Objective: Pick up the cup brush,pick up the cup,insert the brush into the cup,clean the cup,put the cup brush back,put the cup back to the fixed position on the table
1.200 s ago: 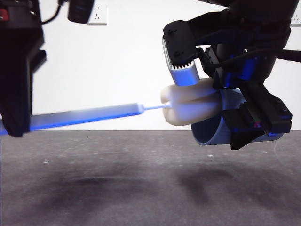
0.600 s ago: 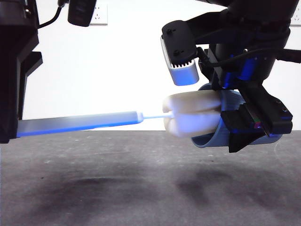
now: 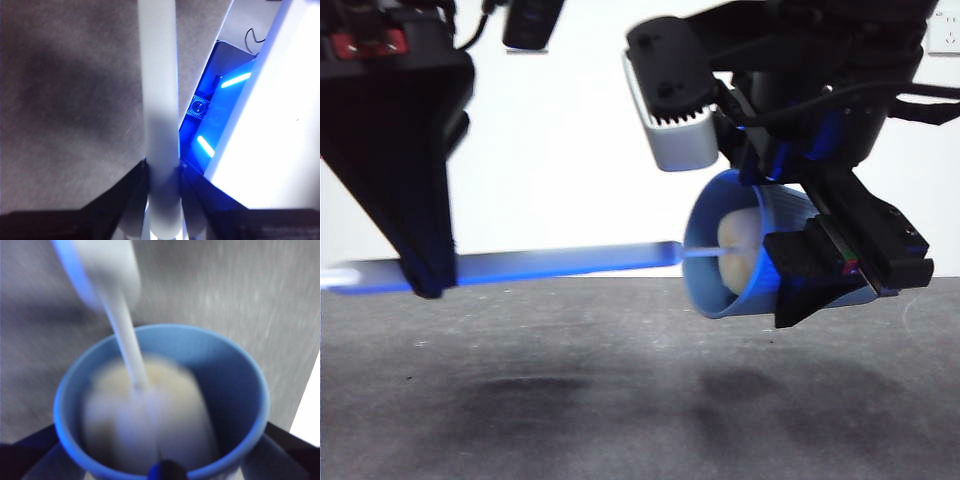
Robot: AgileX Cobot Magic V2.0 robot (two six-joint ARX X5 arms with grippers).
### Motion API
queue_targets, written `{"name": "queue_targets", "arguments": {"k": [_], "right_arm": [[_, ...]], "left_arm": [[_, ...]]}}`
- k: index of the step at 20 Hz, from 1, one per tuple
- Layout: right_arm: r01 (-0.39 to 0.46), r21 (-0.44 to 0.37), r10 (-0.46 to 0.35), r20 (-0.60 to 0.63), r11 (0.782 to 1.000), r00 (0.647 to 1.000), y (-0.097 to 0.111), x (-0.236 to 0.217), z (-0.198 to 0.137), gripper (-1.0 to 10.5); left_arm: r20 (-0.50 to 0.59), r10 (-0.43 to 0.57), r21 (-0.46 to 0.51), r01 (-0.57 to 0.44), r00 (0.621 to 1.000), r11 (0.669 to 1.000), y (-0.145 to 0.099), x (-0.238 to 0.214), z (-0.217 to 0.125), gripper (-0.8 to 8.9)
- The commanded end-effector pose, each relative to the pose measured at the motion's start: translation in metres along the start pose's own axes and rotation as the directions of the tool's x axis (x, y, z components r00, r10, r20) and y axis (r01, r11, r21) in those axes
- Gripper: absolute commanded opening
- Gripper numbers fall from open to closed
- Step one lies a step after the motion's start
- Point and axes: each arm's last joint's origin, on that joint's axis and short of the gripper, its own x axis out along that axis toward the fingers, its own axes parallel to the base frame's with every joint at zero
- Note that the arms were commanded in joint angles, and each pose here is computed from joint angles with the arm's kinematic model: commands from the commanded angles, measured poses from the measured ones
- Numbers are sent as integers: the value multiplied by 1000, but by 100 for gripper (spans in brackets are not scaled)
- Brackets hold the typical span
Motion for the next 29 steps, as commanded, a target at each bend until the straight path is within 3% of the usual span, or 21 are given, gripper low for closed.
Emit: {"name": "queue_targets", "arguments": {"k": [1, 7, 12, 18, 25, 29], "right_arm": [[1, -20, 0, 19, 1000, 1000, 4, -1, 6, -17], [3, -12, -3, 40, 1000, 999, 8, -6, 12, -17], [-23, 4, 23, -5, 1000, 1000, 10, -5, 7, -17], [-2, 63, 9, -99, 998, 995, 5, 2, -5, -17], [13, 73, -6, -99, 997, 995, 3, 3, -5, -17], [24, 85, -17, -86, 996, 996, 2, 3, -4, -17]], "left_arm": [[44, -34, -1, 35, 998, 999, -1, 3, 6, -9], [110, -51, -42, 56, 993, 998, -1, 3, 12, -9], [31, -41, -59, 43, 999, 997, -1, 2, 4, -9], [-65, 79, -82, -85, 995, 993, -2, -12, -13, -9], [-42, 82, -82, -85, 996, 993, -4, -19, -16, -9], [30, 90, -79, -87, 995, 993, -3, -19, -9, -9]]}}
